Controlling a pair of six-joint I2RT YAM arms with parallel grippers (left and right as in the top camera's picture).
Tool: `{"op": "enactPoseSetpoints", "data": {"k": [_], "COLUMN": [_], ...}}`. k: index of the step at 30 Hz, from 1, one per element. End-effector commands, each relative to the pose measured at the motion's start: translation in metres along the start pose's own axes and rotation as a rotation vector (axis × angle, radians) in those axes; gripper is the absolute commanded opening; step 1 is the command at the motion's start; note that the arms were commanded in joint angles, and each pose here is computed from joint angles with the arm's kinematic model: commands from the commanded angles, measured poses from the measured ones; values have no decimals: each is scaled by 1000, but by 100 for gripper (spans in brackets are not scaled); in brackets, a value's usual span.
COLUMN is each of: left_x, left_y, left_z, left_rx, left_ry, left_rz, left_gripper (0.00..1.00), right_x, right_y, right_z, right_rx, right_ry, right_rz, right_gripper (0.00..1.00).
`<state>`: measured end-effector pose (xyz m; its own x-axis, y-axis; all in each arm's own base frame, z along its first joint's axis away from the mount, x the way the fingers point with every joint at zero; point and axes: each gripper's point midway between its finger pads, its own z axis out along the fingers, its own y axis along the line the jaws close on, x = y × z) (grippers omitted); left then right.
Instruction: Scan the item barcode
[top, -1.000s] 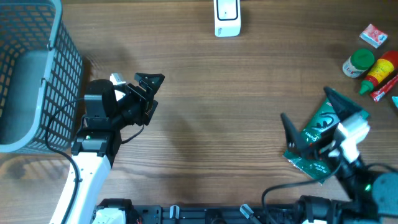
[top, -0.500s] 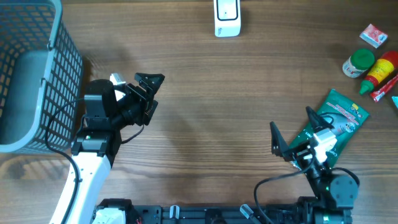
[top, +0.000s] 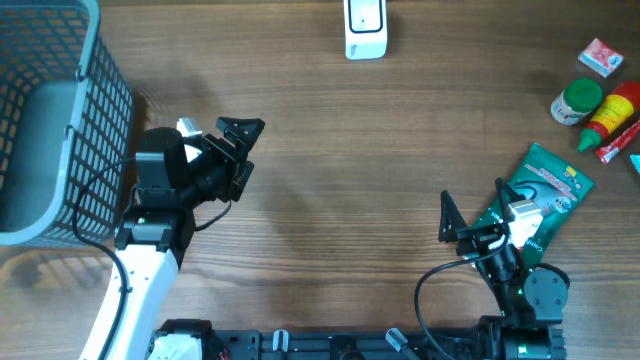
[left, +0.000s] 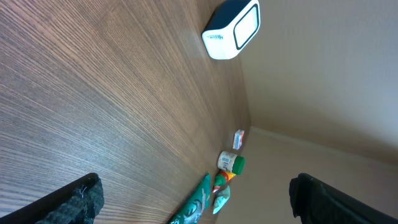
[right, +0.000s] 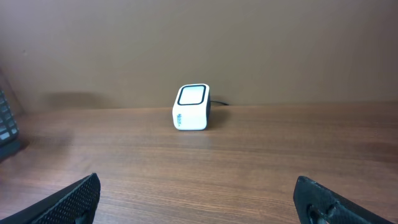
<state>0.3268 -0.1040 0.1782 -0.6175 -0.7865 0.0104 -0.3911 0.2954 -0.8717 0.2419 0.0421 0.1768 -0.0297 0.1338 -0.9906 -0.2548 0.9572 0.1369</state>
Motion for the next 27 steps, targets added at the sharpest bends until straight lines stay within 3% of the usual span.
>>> {"op": "enactPoseSetpoints", "data": {"k": [1, 13, 18, 23, 27], "left_x": [-3, -10, -28, -35, -32], "left_y": [-1, 3, -21, -47, -17], "left_z": [-1, -1, -19, -84, -114], "left_rx": [2, -20, -10, -32, -29], "left_ry": [-13, -55, -244, -554, -679], "left_rz": [24, 32, 430, 858, 900], "left_gripper": [100, 100, 100, 100, 100], "right_x": [-1, -1, -1, -1, -1], "right_y": [-1, -1, -1, -1, -1], "right_z": [0, 0, 0, 0, 0], "right_rx": [8, 8, 8, 8, 8], "right_ry": [-5, -5, -5, -5, -5], "right_rz": [19, 19, 19, 19, 19], "right_gripper": [100, 100, 100, 100, 100]}}
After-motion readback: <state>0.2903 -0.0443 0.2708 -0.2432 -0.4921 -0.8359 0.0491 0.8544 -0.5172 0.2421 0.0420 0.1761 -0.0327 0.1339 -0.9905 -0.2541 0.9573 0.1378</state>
